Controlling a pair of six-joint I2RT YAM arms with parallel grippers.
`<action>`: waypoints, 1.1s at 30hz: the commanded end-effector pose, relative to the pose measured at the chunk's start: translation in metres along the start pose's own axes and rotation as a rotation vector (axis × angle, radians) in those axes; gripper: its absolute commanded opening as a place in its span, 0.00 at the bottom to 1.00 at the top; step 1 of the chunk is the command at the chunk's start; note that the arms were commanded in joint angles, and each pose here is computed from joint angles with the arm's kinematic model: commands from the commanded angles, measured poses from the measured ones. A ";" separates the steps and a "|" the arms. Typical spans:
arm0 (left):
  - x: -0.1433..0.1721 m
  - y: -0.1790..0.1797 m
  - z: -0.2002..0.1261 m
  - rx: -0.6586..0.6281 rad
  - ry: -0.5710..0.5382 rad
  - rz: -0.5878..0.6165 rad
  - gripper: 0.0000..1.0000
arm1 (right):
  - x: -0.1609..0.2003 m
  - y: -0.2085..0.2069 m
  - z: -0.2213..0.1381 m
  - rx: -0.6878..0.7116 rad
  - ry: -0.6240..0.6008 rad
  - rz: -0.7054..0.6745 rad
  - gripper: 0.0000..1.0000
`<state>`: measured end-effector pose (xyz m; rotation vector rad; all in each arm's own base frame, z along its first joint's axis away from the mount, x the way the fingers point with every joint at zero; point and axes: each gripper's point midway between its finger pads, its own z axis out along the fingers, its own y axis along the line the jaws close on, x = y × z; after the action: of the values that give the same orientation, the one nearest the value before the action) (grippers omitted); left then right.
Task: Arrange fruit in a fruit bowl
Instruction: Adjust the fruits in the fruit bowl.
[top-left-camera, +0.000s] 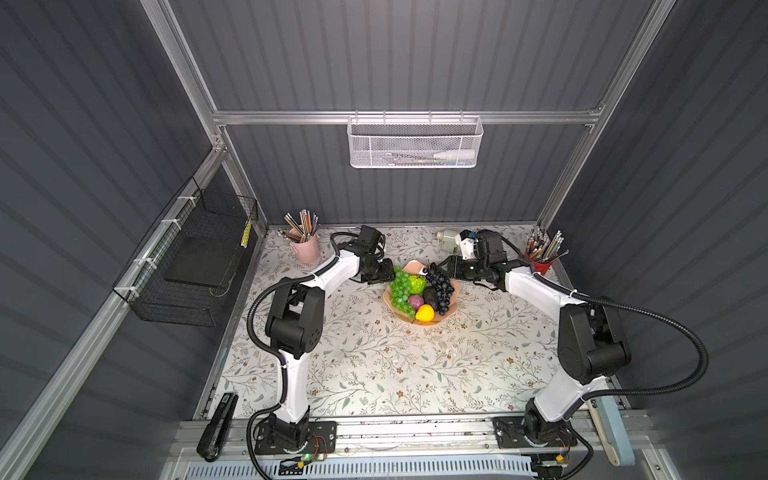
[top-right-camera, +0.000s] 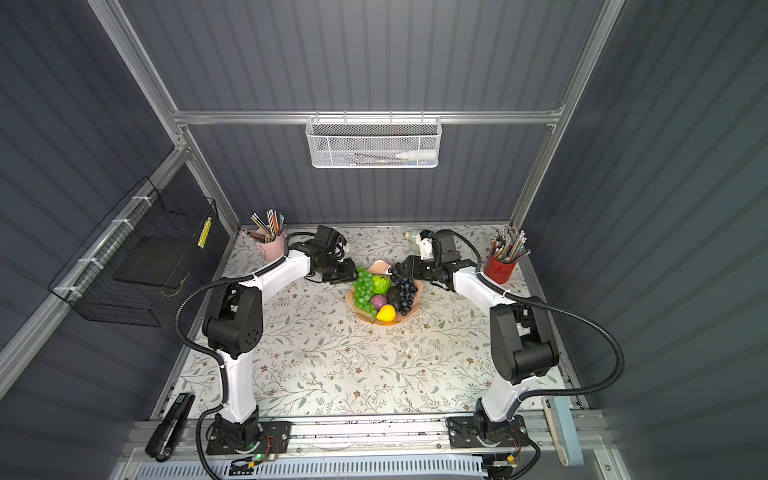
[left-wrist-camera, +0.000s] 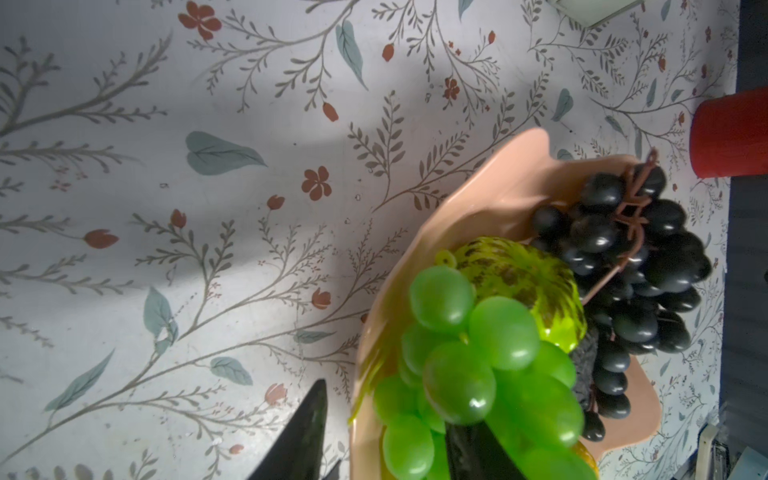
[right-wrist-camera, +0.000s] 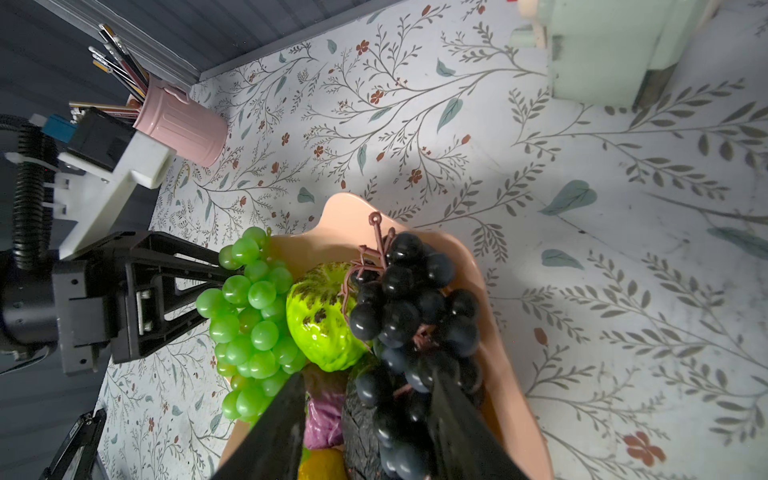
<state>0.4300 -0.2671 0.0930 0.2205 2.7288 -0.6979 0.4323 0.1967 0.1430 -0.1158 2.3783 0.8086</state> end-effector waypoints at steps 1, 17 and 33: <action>0.001 -0.004 -0.004 0.009 0.015 0.020 0.52 | -0.003 0.003 0.003 -0.006 0.006 -0.016 0.50; 0.010 0.013 -0.078 -0.175 -0.088 0.036 0.67 | -0.029 -0.025 0.021 0.126 0.011 -0.084 0.48; 0.048 0.026 -0.094 -0.191 -0.115 -0.041 0.68 | 0.007 -0.018 0.051 0.072 0.152 -0.075 0.44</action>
<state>0.3685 -0.1999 0.1332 0.1052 2.7021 -0.4428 0.4667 0.1999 0.0958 -0.1952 2.5107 0.6674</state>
